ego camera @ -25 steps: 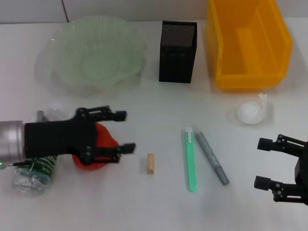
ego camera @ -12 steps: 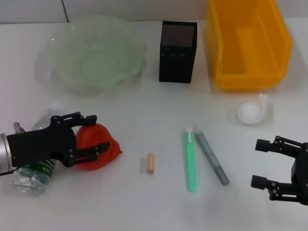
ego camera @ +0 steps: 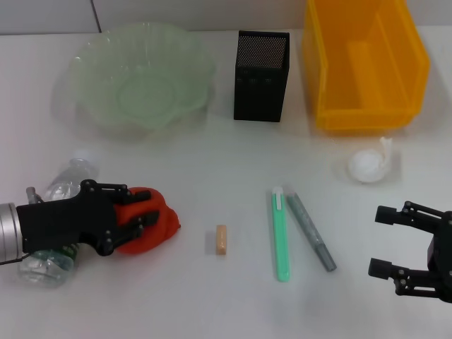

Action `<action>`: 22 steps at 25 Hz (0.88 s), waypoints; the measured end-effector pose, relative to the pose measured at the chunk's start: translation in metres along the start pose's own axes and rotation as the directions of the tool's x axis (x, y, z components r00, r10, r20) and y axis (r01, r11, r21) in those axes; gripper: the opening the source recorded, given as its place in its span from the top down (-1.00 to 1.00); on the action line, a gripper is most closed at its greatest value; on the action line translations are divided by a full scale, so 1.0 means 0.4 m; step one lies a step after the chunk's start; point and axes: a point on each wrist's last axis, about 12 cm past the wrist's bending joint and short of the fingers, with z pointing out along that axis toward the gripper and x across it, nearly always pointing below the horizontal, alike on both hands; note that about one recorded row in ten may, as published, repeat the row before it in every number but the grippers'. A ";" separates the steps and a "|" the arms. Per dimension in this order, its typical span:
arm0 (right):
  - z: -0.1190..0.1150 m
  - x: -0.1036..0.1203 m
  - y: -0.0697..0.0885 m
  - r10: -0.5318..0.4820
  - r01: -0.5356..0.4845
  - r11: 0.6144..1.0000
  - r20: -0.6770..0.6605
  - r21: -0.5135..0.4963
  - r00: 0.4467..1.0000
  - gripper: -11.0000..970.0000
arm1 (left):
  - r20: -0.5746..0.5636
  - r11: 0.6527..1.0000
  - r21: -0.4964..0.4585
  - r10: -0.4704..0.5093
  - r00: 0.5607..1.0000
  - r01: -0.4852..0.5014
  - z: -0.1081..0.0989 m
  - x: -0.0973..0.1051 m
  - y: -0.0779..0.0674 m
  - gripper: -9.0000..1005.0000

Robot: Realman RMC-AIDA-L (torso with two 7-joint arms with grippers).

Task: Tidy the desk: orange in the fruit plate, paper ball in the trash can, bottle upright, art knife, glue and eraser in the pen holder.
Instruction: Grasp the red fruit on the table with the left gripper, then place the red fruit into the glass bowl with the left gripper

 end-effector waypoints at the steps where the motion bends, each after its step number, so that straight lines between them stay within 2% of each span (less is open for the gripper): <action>1: -0.001 0.000 0.000 0.001 -0.001 1.000 0.001 0.002 1.000 -0.73 | 0.001 1.000 0.000 -0.001 1.000 0.001 0.001 -0.001 0.000 -0.07; 11: -0.001 0.003 0.004 0.006 -0.006 1.000 0.011 0.005 1.000 -0.73 | 0.007 1.000 -0.005 0.001 1.000 -0.001 0.005 -0.006 0.003 0.83; 17: -0.002 0.003 0.004 0.007 -0.007 1.000 0.013 0.006 1.000 -0.73 | 0.041 1.000 0.008 -0.007 0.999 0.007 0.008 -0.027 0.010 0.84; 22: 0.002 0.005 0.006 0.016 -0.016 1.000 0.020 0.004 1.000 -0.73 | 0.204 1.000 -0.021 0.018 0.979 -0.014 0.018 -0.095 0.035 0.78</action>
